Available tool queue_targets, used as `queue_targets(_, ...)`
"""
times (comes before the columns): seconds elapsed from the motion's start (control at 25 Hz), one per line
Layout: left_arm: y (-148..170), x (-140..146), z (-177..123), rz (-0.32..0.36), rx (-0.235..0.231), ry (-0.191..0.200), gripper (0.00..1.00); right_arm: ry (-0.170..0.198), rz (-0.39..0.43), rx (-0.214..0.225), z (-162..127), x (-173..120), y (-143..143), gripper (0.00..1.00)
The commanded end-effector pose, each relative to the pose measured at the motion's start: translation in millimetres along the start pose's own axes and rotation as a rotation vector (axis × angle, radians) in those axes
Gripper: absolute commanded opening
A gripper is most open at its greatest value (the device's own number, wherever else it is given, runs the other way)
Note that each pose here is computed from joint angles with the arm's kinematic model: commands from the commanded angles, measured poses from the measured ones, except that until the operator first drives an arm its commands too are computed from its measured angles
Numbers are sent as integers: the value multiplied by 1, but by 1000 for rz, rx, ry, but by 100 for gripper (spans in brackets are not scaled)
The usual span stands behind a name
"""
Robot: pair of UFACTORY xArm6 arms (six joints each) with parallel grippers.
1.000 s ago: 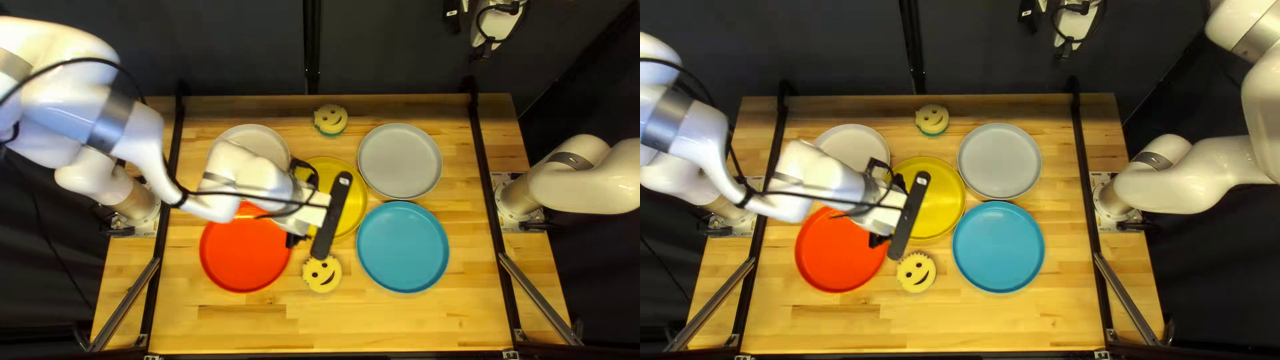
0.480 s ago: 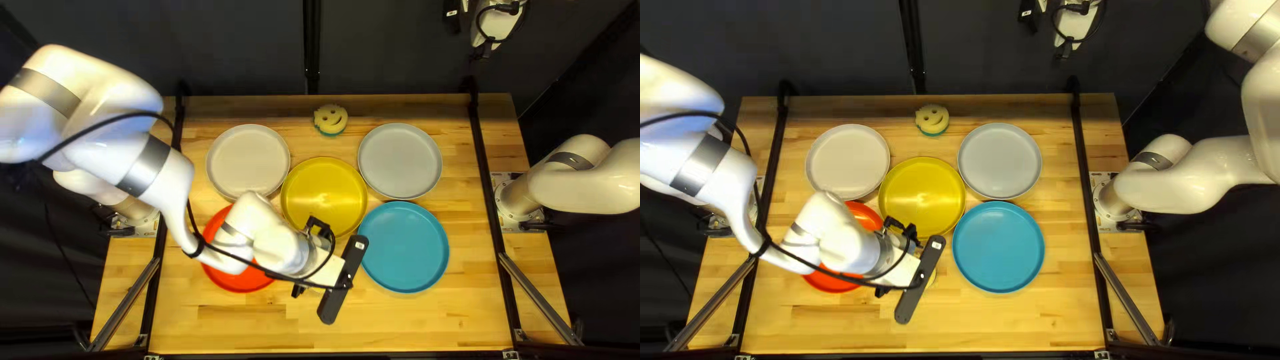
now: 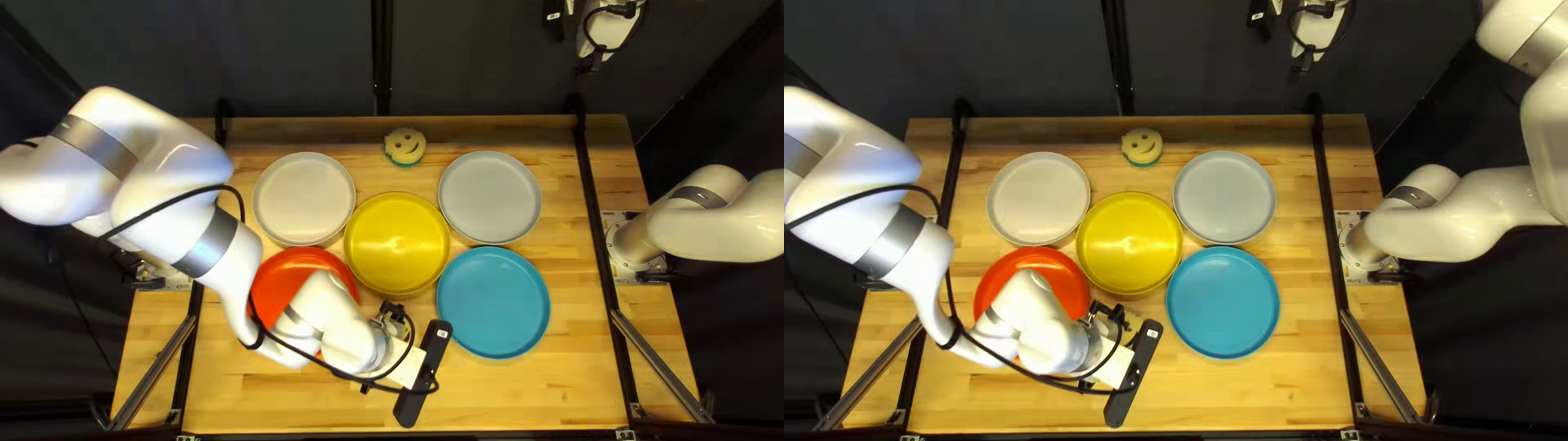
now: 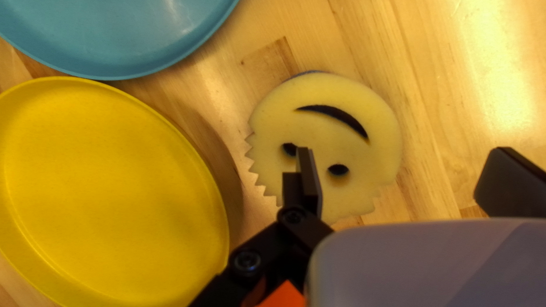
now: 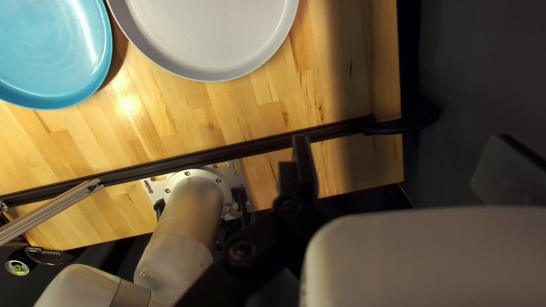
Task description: Pick up sponge and scrub the plate
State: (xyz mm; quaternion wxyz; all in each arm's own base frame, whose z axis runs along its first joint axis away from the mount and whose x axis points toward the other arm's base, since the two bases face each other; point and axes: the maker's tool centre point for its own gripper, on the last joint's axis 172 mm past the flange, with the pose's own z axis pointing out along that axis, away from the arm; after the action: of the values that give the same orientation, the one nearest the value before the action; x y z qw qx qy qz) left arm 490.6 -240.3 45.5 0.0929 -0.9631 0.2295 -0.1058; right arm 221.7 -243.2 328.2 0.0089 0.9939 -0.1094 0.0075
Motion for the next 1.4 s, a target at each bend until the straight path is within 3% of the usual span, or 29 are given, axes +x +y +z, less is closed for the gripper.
queue_targets(0.04, 2, -5, 11, 0, 7, 8, 100, 0, 0, 0, 0, 0, 0, 100)
queue_targets(0.32, -1, -8, 15, -11, 12, 9, 100, 0, 0, 0, 0, 0, 0, 100)
queue_targets(0.36, -1, -8, 15, -11, 12, 9, 83, 0, 0, 0, 0, 0, 0, 100)
queue_targets(0.4, -1, -8, 15, -11, 12, 9, 57, 0, 0, 0, 0, 0, 0, 100)
queue_targets(0.44, -1, -8, 15, -11, 12, 9, 0, 0, 0, 0, 0, 0, 0, 100)
queue_targets(0.96, -5, -13, 14, -12, 2, 11, 0, 0, 0, 0, 0, 0, 0, 100)
queue_targets(1.4, -35, -22, -31, -30, -61, -18, 0, 0, 0, 0, 0, 0, 0, 100)
